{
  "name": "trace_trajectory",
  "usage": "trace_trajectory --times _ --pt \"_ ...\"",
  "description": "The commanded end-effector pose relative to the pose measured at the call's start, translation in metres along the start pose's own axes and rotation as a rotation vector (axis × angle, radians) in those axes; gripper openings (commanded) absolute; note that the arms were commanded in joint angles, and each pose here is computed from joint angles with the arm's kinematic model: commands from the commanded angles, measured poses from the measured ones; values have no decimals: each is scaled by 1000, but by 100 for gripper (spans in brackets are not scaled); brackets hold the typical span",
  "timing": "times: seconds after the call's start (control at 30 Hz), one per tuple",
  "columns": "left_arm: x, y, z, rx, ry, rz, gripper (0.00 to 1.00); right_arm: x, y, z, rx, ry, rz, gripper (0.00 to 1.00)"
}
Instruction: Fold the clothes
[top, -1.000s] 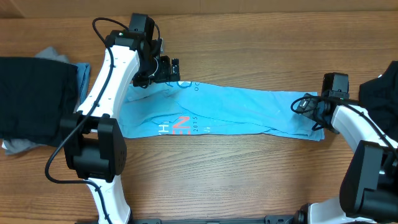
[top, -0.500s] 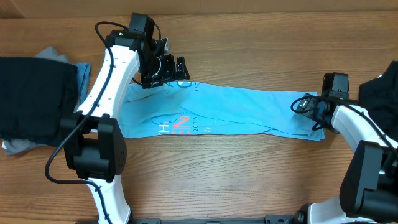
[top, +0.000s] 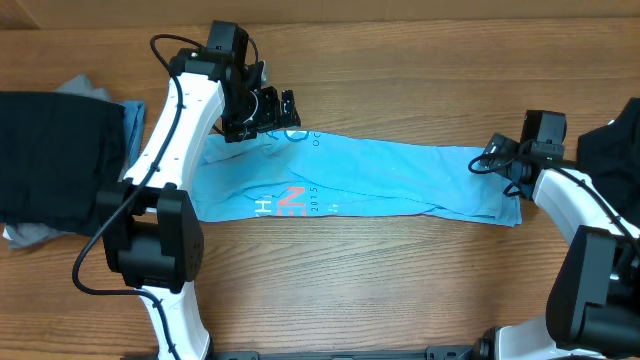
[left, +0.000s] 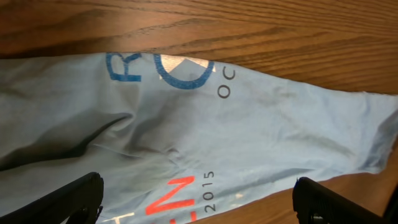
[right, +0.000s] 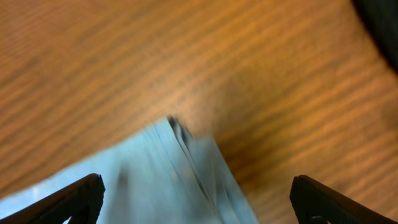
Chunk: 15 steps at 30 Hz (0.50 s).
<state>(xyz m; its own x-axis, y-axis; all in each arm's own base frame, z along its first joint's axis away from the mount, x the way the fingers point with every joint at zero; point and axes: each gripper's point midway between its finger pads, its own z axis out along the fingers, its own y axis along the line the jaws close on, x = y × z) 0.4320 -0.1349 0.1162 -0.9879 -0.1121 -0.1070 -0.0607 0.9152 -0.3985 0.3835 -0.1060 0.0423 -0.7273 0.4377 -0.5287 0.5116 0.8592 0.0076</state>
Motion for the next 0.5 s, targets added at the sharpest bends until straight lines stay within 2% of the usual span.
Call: trace_trajectory --times 0.0,0.13,0.17,0.27,0.3,0.47 --pt "-2 12 2 -68 -8 -16 100 -61 0 -35 19 -174 -68 100" --pt "1 30 5 -157 -4 -3 100 -120 -24 -77 152 -356 1 100" --pt "2 31 5 -163 4 36 100 -123 -30 -79 172 -364 11 100" --pt "11 31 6 -178 44 162 84 -117 -39 -75 190 -331 14 100" --pt "14 34 5 -200 58 183 83 -113 -40 -74 194 -315 9 100" --pt "32 60 -3 -385 120 130 75 -110 -35 -72 164 -298 2 100"
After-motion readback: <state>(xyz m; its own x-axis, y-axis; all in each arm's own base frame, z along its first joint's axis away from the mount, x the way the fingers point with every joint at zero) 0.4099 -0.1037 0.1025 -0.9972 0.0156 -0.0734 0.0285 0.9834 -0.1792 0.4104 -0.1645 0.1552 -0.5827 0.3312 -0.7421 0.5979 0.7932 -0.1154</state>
